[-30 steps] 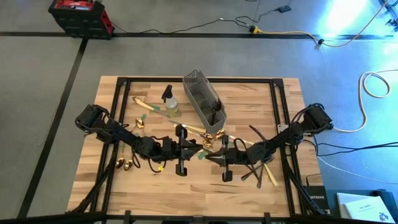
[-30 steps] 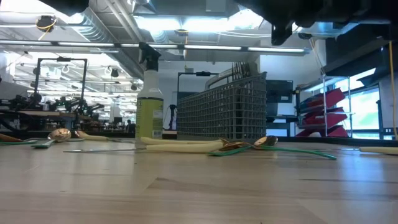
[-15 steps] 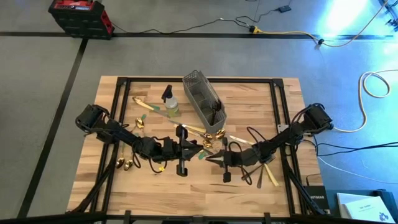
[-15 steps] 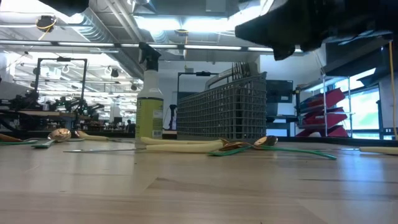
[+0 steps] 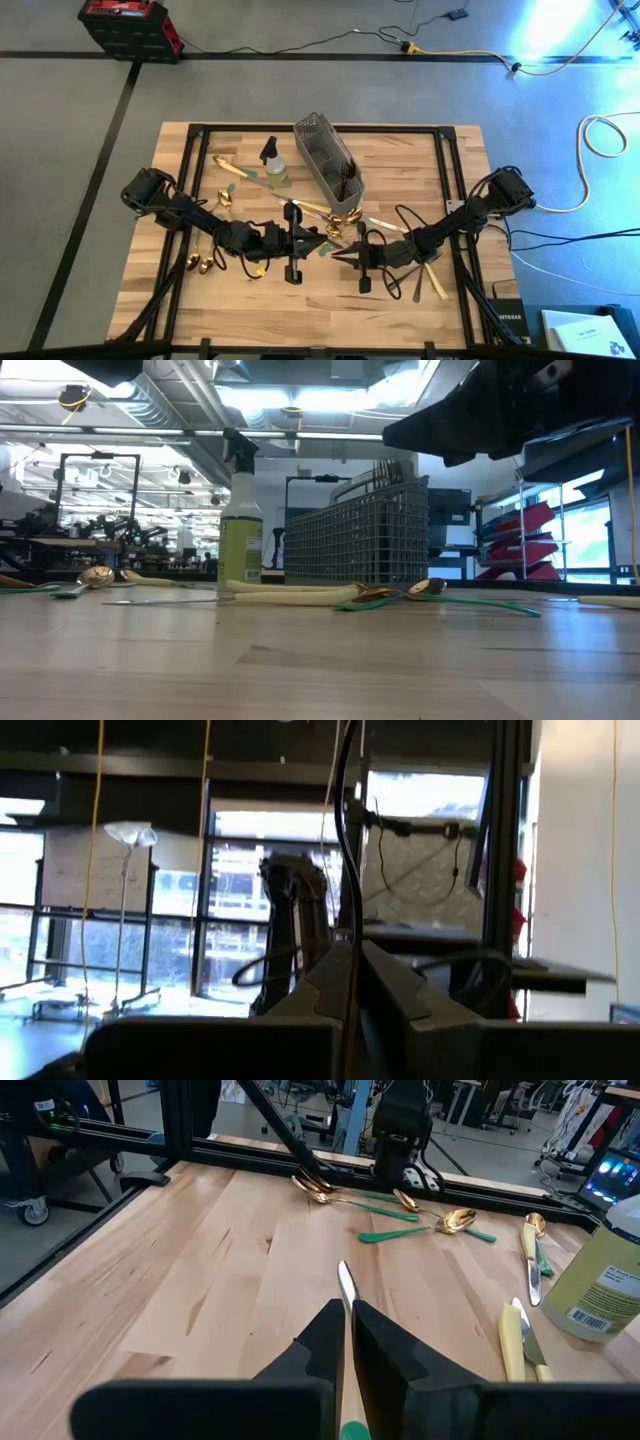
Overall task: Sort silverware
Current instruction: Put the black fork into the gray silverware organizer
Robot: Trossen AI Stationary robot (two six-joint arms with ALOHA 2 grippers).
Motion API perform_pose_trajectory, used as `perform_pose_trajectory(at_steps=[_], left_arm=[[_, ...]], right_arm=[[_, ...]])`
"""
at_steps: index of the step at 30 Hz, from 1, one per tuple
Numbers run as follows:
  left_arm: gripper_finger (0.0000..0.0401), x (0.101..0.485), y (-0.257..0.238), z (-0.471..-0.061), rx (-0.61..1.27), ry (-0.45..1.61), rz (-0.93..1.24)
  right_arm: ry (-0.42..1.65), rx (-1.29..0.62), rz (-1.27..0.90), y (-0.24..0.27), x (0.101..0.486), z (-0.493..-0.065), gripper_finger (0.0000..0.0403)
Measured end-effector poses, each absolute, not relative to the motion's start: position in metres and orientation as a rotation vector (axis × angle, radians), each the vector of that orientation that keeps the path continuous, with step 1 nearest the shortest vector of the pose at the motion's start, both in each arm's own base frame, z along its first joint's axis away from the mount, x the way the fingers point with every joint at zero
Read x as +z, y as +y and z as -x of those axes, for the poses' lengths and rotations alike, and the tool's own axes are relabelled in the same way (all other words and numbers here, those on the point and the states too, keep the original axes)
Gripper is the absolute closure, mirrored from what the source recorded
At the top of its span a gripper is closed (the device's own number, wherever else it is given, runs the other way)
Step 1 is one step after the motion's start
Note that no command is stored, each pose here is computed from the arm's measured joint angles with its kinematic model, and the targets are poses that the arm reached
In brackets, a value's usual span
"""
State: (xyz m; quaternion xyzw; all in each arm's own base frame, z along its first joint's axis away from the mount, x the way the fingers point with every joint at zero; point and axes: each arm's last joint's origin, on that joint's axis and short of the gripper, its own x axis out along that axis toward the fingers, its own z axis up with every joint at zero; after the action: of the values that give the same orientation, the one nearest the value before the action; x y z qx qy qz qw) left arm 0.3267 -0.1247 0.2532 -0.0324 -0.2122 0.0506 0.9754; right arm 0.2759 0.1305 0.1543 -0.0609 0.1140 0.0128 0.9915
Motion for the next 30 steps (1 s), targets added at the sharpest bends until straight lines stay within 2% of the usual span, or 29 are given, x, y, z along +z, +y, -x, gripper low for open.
perform_pose_trajectory(at_steps=[7, 12, 21, 30], left_arm=[[0.0401, 0.250, -0.112, -0.333, 0.132, -0.379, 0.069], [0.0401, 0.254, -0.093, -0.338, 0.101, -0.236, 0.011], [0.0401, 0.263, -0.030, -0.356, 0.034, -0.064, -0.003], [0.0401, 0.262, 0.039, -0.355, -0.078, -0.045, 0.111]], right_arm=[[0.233, 0.026, 0.124, 0.130, 0.154, -0.276, 0.0396], [0.243, 0.026, 0.129, 0.130, 0.153, -0.276, 0.0396], [0.247, 0.026, 0.131, 0.130, 0.153, -0.275, 0.0396], [0.251, 0.026, 0.133, 0.130, 0.152, -0.275, 0.0396]])
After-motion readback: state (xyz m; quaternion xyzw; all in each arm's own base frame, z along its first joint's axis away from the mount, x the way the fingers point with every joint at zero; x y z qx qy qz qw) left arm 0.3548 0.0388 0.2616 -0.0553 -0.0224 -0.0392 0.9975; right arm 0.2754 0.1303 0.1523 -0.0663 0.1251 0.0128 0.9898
